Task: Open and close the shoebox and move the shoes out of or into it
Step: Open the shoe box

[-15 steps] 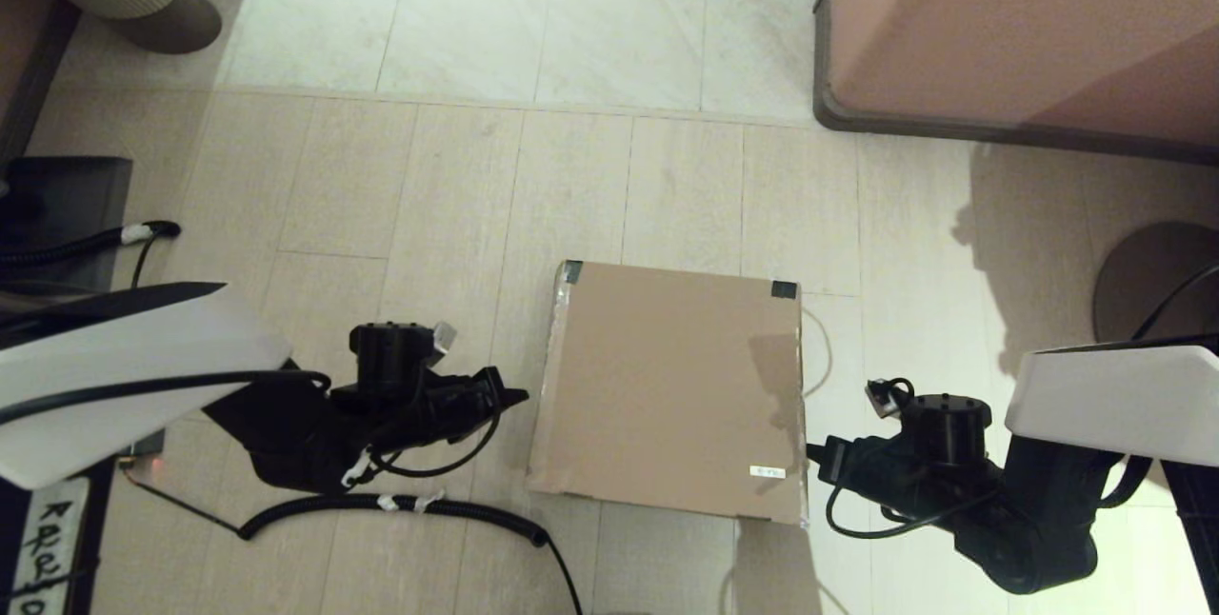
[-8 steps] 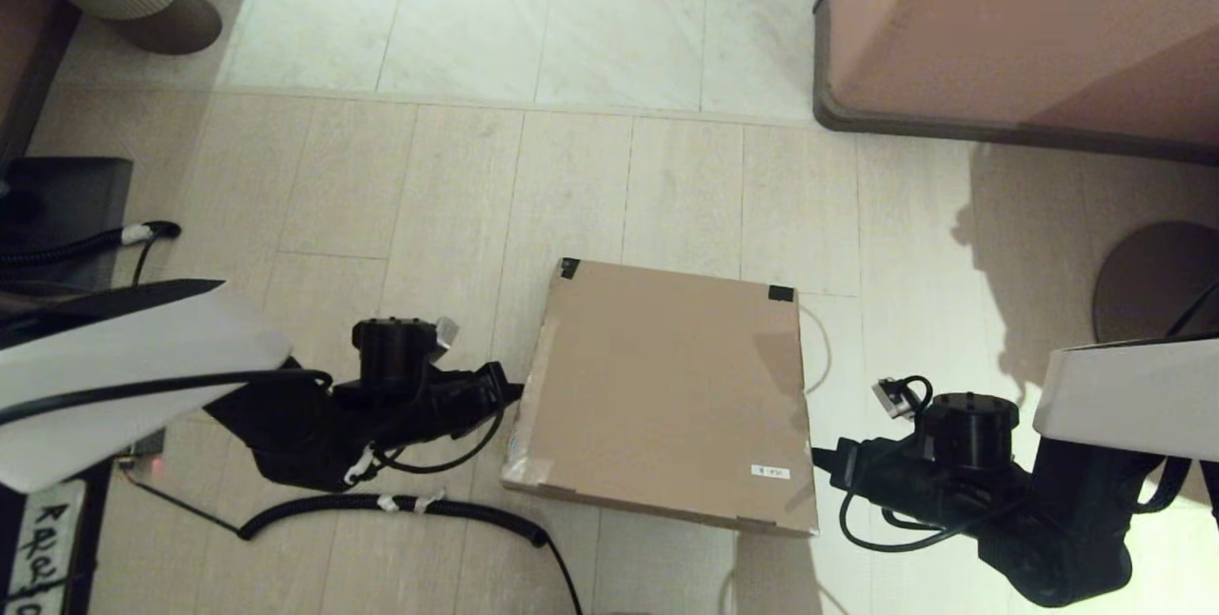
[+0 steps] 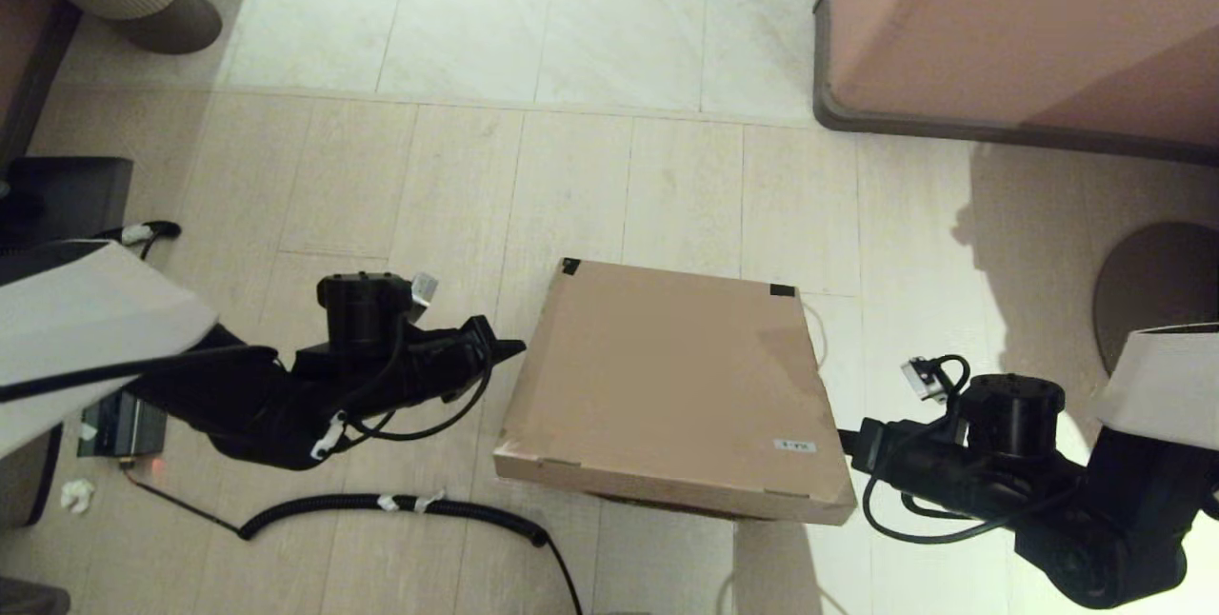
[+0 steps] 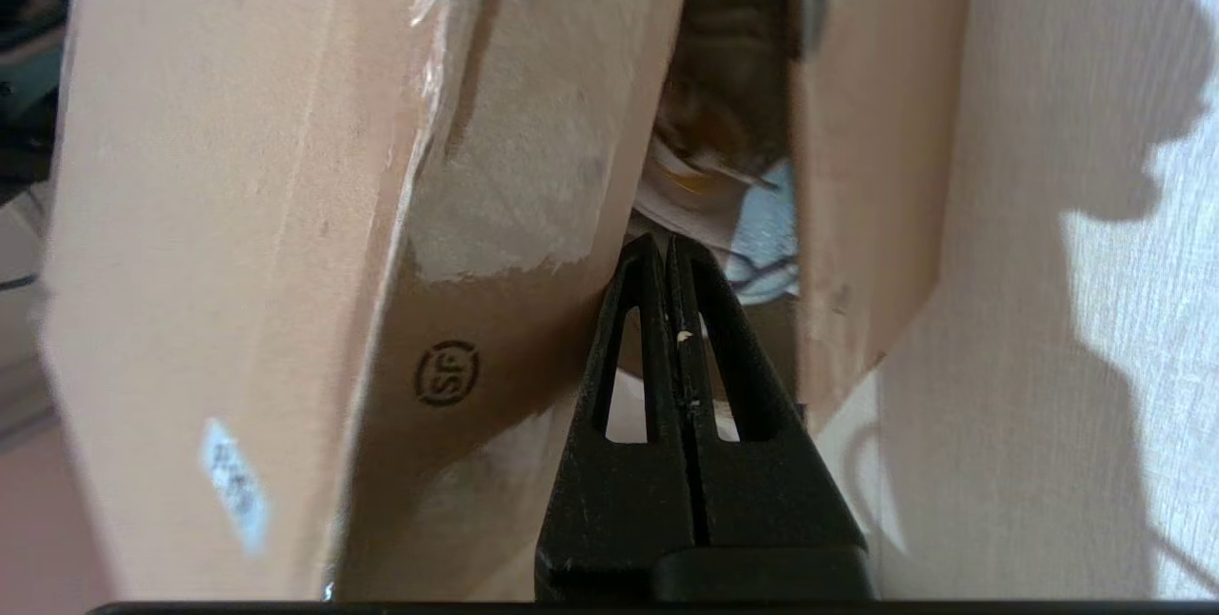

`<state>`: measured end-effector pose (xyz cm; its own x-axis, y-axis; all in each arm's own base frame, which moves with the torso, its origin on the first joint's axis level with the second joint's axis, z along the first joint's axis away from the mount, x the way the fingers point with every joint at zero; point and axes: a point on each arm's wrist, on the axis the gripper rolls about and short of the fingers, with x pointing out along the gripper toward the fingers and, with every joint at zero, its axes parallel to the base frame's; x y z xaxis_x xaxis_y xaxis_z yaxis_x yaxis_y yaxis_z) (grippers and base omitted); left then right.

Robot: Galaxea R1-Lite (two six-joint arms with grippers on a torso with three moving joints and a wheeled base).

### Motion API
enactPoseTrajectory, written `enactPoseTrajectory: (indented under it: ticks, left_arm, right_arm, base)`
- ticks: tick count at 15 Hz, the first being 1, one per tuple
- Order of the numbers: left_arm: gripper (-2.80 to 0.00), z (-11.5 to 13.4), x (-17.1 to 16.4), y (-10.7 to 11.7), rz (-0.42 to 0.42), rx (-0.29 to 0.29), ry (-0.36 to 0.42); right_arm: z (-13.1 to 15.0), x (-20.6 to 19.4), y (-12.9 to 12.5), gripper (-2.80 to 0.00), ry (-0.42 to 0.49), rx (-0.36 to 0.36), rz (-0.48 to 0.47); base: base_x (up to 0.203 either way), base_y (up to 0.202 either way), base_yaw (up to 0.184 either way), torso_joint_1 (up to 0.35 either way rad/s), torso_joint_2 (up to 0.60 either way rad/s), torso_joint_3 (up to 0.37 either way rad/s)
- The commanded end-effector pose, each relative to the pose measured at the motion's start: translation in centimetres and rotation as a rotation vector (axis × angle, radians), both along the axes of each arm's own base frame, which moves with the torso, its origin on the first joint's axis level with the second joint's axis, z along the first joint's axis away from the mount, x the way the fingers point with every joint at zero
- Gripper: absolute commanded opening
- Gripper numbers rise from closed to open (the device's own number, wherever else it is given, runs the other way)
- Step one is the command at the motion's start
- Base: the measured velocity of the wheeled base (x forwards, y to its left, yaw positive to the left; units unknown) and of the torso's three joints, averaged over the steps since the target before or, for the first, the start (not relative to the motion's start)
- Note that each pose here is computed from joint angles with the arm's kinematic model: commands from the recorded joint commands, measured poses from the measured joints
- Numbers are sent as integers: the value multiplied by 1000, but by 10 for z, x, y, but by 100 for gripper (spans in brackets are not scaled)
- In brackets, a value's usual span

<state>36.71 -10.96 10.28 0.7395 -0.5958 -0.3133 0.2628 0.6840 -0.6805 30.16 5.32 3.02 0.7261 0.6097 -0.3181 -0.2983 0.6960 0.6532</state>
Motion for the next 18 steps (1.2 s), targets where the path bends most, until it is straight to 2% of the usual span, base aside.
enactPoseTrajectory:
  ticks: [1, 4, 9, 15, 18]
  left_arm:
    - [-280, 24, -5, 1, -1, -21, -56]
    - [-280, 40, -8, 2, 19, -18, -67]
    - [-280, 64, 3, 3, 41, -43, -99]
    - [-280, 83, 1, 43, 158, -34, -95]
    - [-280, 92, -13, 47, 170, -50, -52]
  right_arm:
    - [22, -4, -1, -280, -55, 13, 1]
    - [42, -7, -1, -280, -75, 24, -2]
    - [84, -1, -1, -280, -89, 103, -26]
    - [112, 12, 1, -280, -109, 123, -23]
    - [128, 25, -1, -280, -139, 128, -33]
  base:
    - [0, 0, 0, 0, 0, 0]
    - [0, 0, 0, 0, 0, 0]
    - [0, 0, 0, 0, 0, 0]
    - [0, 0, 0, 0, 0, 0]
    - [0, 0, 0, 0, 0, 0]
